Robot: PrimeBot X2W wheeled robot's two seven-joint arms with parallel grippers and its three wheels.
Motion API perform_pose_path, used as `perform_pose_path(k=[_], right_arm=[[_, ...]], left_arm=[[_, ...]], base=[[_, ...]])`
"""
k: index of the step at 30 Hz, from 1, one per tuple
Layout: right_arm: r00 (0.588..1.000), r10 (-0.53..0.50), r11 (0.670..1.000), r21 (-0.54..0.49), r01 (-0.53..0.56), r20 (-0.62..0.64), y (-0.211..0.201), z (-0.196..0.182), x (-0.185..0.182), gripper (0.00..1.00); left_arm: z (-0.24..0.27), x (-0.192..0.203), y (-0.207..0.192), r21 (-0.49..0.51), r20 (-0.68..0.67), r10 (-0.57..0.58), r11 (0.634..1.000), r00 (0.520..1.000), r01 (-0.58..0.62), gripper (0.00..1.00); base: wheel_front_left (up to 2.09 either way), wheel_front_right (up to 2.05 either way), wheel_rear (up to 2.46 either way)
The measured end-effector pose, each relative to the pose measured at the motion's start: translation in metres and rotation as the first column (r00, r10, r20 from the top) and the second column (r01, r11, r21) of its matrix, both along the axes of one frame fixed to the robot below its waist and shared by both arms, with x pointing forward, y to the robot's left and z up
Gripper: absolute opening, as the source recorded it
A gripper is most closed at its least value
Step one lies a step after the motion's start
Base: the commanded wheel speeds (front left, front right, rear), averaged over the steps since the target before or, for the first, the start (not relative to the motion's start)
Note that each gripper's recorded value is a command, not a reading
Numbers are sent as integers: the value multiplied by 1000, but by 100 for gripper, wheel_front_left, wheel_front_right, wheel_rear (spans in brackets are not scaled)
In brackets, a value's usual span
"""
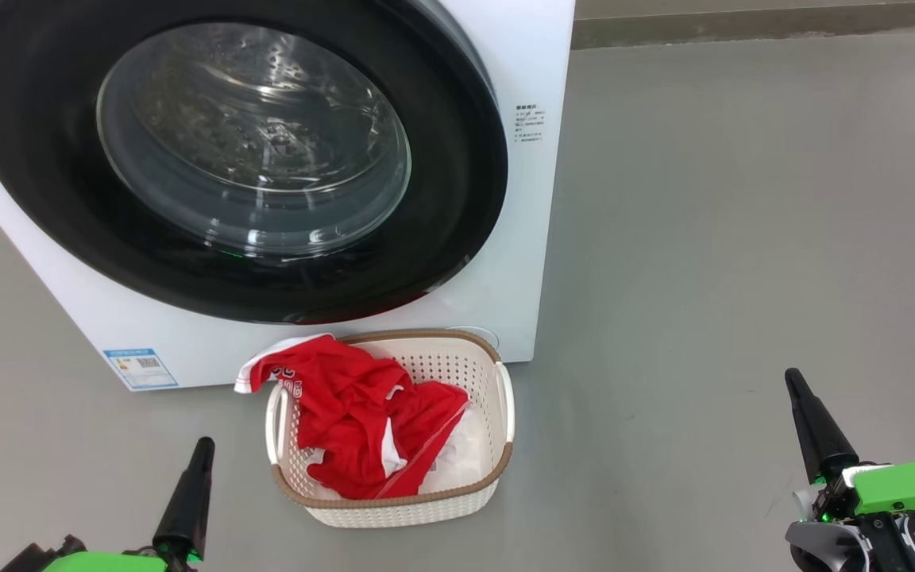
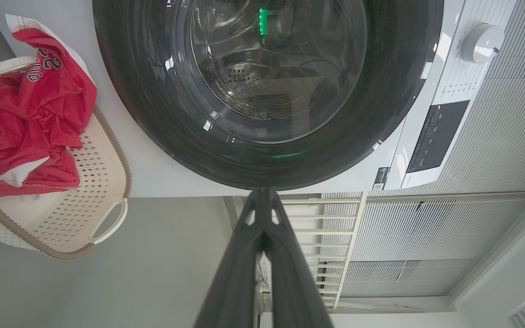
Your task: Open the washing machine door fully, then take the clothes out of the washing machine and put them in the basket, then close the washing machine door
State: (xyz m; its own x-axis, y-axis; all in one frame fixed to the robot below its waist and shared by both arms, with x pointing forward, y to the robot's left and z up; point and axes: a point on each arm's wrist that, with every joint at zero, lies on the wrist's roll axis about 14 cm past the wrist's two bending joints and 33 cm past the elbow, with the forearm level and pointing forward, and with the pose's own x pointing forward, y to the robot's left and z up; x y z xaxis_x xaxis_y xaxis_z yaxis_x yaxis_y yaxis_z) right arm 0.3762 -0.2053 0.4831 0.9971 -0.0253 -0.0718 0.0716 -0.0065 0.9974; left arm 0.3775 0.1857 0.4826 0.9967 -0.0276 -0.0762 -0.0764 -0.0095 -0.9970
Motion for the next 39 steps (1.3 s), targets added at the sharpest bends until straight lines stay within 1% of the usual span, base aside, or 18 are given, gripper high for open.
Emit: perform_pose_path(k=[39], right_arm=[[1000,0,1000,0,0,0,0,0,0,0]], left_arm=[[0,0,0,0,0,0,1000,1000,0,0]], base=[[0,0,0]])
